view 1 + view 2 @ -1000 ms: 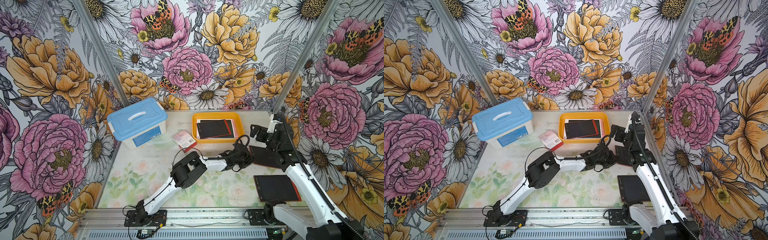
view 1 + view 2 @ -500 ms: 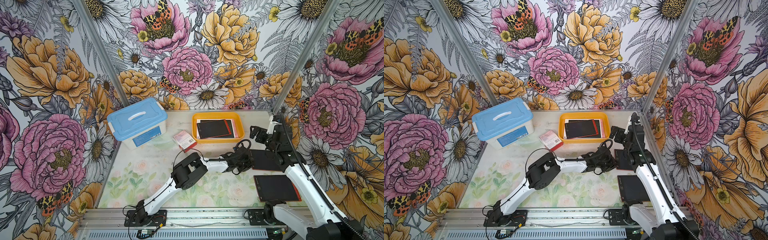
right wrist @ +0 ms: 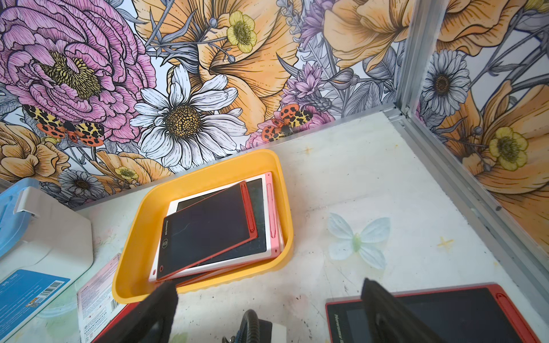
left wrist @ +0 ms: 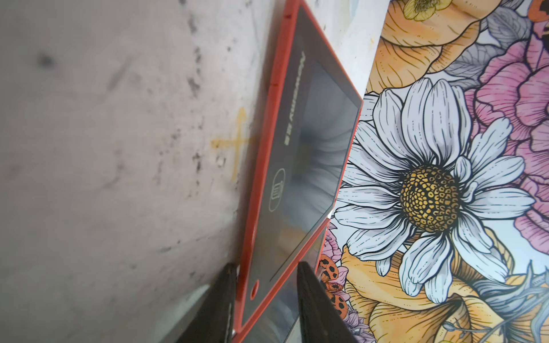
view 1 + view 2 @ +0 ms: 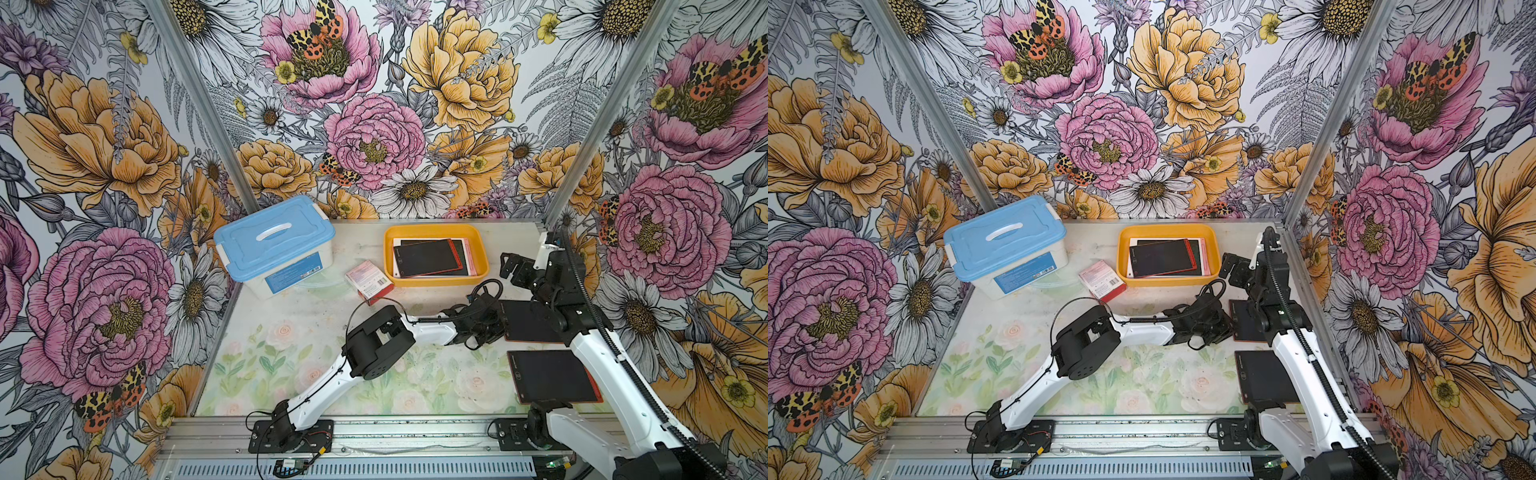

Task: Take out the writing tablet from the storage box
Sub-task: Place the writing tablet at the center of the board.

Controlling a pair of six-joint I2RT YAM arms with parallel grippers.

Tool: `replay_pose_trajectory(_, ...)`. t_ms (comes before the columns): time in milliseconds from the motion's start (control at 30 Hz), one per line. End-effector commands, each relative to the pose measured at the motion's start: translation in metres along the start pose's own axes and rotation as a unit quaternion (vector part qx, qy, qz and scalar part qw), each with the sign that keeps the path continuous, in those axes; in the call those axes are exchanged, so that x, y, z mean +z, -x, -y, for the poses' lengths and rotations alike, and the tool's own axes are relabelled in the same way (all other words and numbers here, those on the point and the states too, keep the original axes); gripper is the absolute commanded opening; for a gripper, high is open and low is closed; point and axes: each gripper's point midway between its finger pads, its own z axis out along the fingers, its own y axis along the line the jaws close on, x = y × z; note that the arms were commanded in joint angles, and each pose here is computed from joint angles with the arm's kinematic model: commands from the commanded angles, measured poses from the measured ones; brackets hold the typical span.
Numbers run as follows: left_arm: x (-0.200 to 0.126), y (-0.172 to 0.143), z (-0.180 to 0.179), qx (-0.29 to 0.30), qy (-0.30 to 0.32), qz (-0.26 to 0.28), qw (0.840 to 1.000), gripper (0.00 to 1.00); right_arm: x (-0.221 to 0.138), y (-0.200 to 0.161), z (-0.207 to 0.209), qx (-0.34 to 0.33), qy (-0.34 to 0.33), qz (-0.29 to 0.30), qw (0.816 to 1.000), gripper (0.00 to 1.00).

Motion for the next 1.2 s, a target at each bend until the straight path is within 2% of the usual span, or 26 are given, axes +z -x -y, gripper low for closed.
replay_pose_trajectory(0,-0.007,-0.009,-0.007,0.005,0.022,-0.004,1.0,0.42,-0.003,0.003,0.006,0.007,-0.011,0.009,1.0,1.0)
replay_pose_trajectory(200,-0.018,-0.007,-0.006,0.014,0.032,0.008,0.999,0.49,-0.001,0.003,0.007,0.007,-0.016,0.009,1.0,1.0)
replay_pose_trajectory(400,-0.031,-0.003,-0.008,0.021,0.044,0.026,0.998,0.51,0.002,0.005,0.008,0.008,-0.02,0.007,1.0,1.0)
replay_pose_trajectory(600,-0.063,0.015,0.021,0.068,0.022,0.071,0.995,0.52,0.006,0.011,0.009,0.008,-0.03,0.011,0.999,1.0)
replay_pose_trajectory(767,-0.11,0.045,0.049,0.132,0.015,0.138,0.981,0.54,0.014,0.025,0.008,0.007,-0.041,0.016,0.999,1.0)
replay_pose_trajectory(867,-0.143,0.065,0.062,0.176,0.028,0.183,0.967,0.58,0.024,0.033,0.007,0.009,-0.047,0.015,0.999,1.0)
replay_pose_trajectory(1000,-0.179,0.097,0.068,0.212,0.05,0.226,0.949,0.68,0.043,0.037,0.007,0.013,-0.055,0.004,0.998,1.0)
replay_pose_trajectory(1167,-0.214,0.148,0.055,0.22,0.091,0.253,0.938,0.85,0.072,0.034,0.008,0.012,-0.063,-0.021,0.998,0.99)
